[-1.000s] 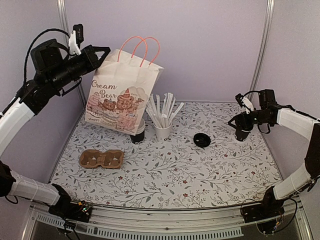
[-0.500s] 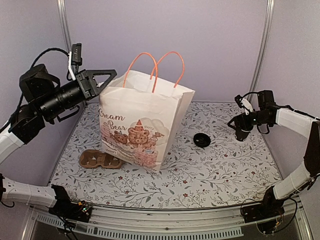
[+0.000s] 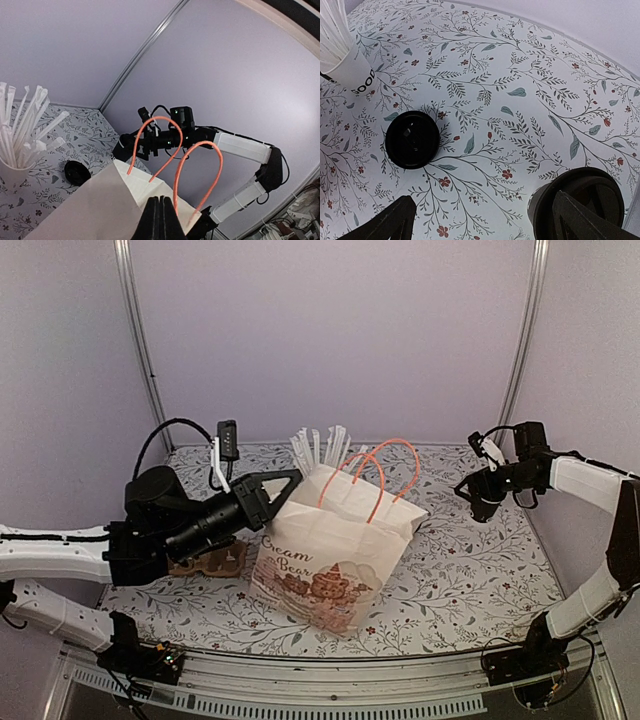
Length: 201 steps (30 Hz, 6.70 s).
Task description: Pack the takeout coffee
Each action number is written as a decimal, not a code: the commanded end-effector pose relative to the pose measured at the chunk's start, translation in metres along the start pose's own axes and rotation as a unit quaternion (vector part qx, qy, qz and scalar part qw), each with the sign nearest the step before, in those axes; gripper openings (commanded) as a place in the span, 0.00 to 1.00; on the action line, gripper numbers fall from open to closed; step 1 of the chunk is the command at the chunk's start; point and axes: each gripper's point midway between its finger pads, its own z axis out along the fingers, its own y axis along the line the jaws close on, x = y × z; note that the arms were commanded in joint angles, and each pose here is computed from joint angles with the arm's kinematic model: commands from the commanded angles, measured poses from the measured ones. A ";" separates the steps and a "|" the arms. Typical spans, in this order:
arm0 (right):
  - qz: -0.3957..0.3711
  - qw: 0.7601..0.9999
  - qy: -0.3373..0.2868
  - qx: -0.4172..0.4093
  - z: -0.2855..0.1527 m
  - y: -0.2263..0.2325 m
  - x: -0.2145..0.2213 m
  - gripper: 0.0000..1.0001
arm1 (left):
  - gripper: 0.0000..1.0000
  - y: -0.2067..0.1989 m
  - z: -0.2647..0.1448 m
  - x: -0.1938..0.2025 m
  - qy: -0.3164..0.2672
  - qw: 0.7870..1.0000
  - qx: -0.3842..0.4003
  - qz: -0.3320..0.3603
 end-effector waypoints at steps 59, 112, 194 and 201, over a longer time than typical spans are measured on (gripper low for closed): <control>-0.015 0.999 0.006 -0.043 -0.001 0.014 0.002 0.99 | 0.07 0.205 -0.137 0.119 0.477 0.803 -0.355 -0.035; -0.003 0.997 0.023 -0.071 0.002 0.015 0.011 0.99 | 0.58 0.318 -0.166 0.049 0.455 0.749 -0.482 0.020; -0.125 0.958 -0.137 -0.220 -0.089 0.110 -0.043 0.99 | 0.21 -0.052 0.031 -0.071 0.179 0.954 0.044 0.235; -0.108 0.958 -0.132 -0.231 -0.078 0.113 -0.026 0.99 | 0.21 -0.082 0.066 -0.031 0.195 0.936 0.136 0.258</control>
